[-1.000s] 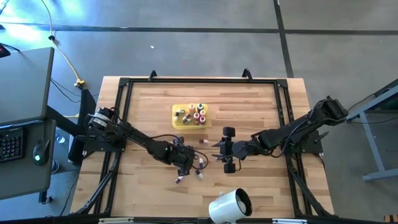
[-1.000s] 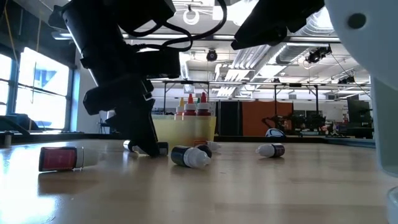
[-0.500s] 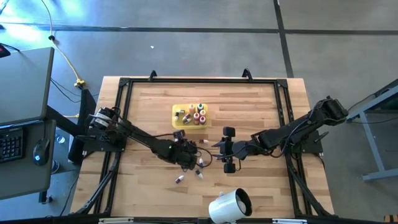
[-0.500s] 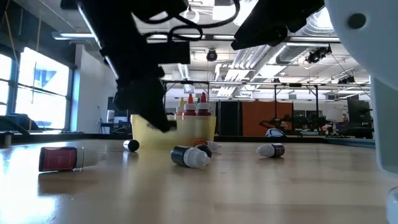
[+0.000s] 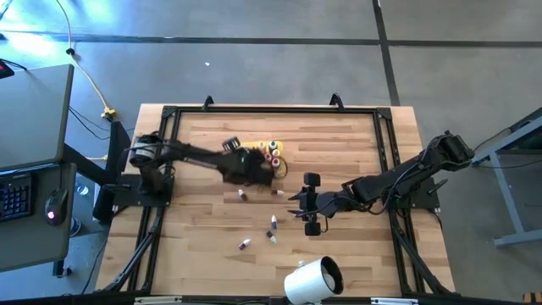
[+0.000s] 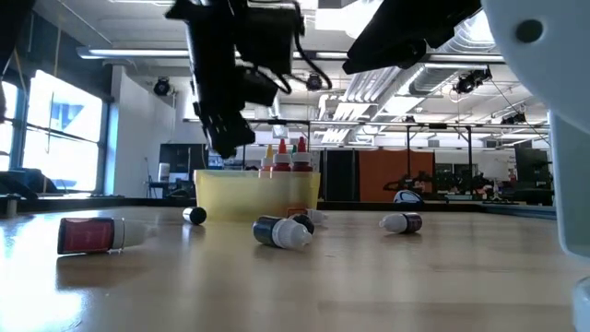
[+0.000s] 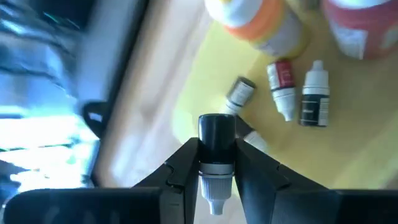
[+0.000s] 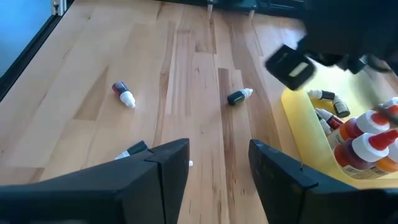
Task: Pick & Place food coloring
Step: Put the middle small green food coloring bottle into the yellow container, then put the bottom small red food coloring bottle into the yellow container
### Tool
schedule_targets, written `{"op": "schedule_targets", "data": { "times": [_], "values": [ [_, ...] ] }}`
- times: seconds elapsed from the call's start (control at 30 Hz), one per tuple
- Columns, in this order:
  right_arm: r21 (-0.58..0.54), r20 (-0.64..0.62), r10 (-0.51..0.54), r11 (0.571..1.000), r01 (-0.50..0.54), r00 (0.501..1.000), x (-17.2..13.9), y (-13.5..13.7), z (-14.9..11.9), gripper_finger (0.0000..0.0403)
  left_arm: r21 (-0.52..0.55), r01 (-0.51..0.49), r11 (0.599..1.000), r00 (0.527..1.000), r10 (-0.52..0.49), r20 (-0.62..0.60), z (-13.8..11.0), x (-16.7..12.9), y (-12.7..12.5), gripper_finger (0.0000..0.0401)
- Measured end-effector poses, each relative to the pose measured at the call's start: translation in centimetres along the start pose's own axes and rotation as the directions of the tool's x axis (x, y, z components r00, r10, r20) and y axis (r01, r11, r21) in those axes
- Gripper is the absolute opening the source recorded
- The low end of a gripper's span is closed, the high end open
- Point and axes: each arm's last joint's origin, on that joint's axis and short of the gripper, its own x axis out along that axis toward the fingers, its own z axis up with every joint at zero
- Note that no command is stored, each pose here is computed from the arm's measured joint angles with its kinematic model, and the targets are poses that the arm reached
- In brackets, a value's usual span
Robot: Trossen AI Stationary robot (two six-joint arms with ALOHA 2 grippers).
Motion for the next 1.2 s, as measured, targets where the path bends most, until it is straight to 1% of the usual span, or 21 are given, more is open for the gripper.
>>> {"op": "schedule_targets", "data": {
  "times": [0.1, 0.17, 0.3, 0.4, 0.47, 0.7, 0.8, 0.9, 1.0, 1.07, 1.1, 1.13, 1.2],
  "values": [
    [-0.001, 0.0, 0.0, 1.0, 0.0, 1.0, 0.0, 0.0, 0.0, 0.0161, -0.02, 0.112, 0.994, 0.992, -0.113, -0.053, 0.5, 1.6, 0.5, 0.0088],
    [-0.001, -0.001, 0.0, 1.0, 0.0, 1.0, 0.0, 0.0, 0.0, 0.0161, -0.018, 0.169, 0.985, 0.985, -0.169, -0.036, 1.0, 2.1, 0.5, 0.0088],
    [-0.001, -0.001, 0.0, 1.0, 0.0, 1.0, 0.0, 0.0, 0.0, 0.0161, 0.019, 0.252, 0.968, 0.968, -0.252, 0.0, 1.6, 2.4, 0.2, 0.0088],
    [-0.001, -0.001, 0.0, 1.0, 0.0, 1.0, 0.0, 0.0, 0.0, 0.0161, 0.029, 0.267, 0.963, 0.963, -0.268, 0.014, 1.8, 2.3, 0.0, 0.009],
    [-0.001, -0.001, 0.0, 1.0, 0.0, 1.0, 0.0, 0.0, 0.0, 0.0161, 0.031, 0.267, 0.963, 0.964, -0.267, 0.011, 1.7, 2.3, 0.0, 0.01],
    [-0.002, -0.001, 0.0, 1.0, 0.0, 1.0, 0.0, 0.0, 0.0, 0.0161, 0.066, 0.269, 0.961, 0.963, -0.27, 0.02, 1.8, 2.3, 0.0, 0.0177],
    [-0.001, -0.001, 0.0, 1.0, 0.0, 1.0, 0.0, 0.0, 0.0, 0.0161, 0.092, 0.295, 0.951, 0.955, -0.298, 0.015, 2.0, 2.0, 0.0, 0.0197],
    [-0.002, -0.001, -0.001, 1.0, 0.001, 1.0, 0.0, 0.0, 0.0, 0.0161, 0.107, 0.365, 0.925, 0.931, -0.364, -0.023, 2.6, 0.7, 0.6, 0.0201],
    [-0.001, -0.001, -0.001, 1.0, 0.001, 1.0, 0.0, 0.0, 0.0, 0.0161, 0.051, 0.437, 0.898, 0.898, -0.432, -0.079, 3.4, -1.0, 1.7, 0.0202],
    [-0.001, -0.001, -0.001, 1.0, 0.001, 1.0, 0.0, 0.0, 0.0, 0.0161, 0.036, 0.46, 0.887, 0.885, -0.455, -0.102, 3.9, -2.6, 2.6, 0.0202],
    [-0.001, -0.001, -0.001, 1.0, 0.001, 1.0, 0.0, 0.0, 0.0, 0.0161, 0.033, 0.456, 0.889, 0.886, -0.45, -0.109, 3.9, -3.5, 3.3, 0.0202],
    [-0.002, -0.001, -0.001, 1.0, 0.001, 1.0, 0.0, 0.0, 0.0, 0.0161, 0.035, 0.434, 0.9, 0.897, -0.429, -0.109, 3.8, -4.5, 4.0, 0.0202],
    [0.0, -0.003, -0.001, 1.0, 0.001, 1.0, 0.0, 0.0, 0.0, 0.0161, 0.021, 0.39, 0.921, 0.92, -0.388, -0.047, 3.6, -7.0, 5.2, 0.0202]
  ]
}}
